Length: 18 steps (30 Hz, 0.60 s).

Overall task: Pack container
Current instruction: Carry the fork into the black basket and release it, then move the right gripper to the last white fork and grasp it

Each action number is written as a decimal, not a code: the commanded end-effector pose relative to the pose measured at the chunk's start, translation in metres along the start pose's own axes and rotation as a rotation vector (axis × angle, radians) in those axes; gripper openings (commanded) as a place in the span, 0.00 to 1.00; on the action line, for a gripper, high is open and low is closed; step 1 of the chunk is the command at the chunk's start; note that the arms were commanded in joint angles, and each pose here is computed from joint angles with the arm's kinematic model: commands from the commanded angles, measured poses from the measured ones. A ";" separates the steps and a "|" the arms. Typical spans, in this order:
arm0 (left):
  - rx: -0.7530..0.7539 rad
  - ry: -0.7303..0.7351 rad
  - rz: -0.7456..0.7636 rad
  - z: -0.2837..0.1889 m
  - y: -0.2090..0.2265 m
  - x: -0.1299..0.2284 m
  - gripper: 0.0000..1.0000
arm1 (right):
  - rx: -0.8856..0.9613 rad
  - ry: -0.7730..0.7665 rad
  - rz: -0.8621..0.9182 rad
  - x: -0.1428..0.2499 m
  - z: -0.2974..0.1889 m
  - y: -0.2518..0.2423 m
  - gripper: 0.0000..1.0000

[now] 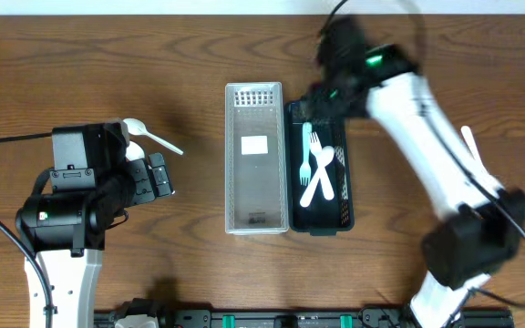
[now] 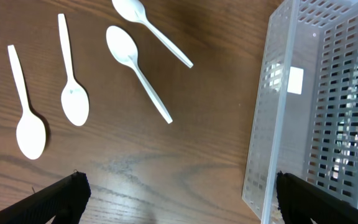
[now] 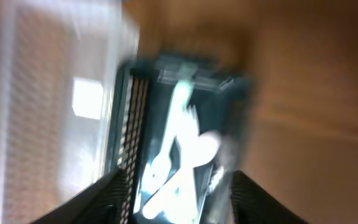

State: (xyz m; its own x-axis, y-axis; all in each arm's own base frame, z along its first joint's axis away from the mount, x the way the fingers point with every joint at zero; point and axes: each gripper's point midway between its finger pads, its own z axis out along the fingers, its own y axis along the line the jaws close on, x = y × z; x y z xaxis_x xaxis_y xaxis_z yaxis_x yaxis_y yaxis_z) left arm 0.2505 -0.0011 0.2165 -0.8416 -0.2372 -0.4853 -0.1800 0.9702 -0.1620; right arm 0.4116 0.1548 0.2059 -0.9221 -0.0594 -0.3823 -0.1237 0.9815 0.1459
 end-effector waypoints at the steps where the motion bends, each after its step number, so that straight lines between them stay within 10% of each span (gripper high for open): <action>1: -0.009 -0.011 -0.002 -0.003 0.002 -0.004 0.98 | 0.106 -0.186 0.070 -0.033 -0.074 -0.064 0.62; 8: -0.009 -0.011 -0.002 -0.003 0.002 -0.004 0.98 | 0.285 -0.132 0.085 -0.007 -0.110 -0.196 0.69; 18: -0.009 -0.011 -0.002 -0.003 0.002 -0.004 0.98 | 0.295 0.158 0.083 0.070 -0.017 -0.312 0.83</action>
State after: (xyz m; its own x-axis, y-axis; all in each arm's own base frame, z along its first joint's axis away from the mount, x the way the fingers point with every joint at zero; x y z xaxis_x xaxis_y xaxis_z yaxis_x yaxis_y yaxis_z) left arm 0.2507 -0.0011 0.2162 -0.8418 -0.2372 -0.4849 -0.1801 0.9702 -0.1620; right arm 0.3905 -0.1489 0.1879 -0.9377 0.1026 -0.3318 0.1461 0.9833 -0.1087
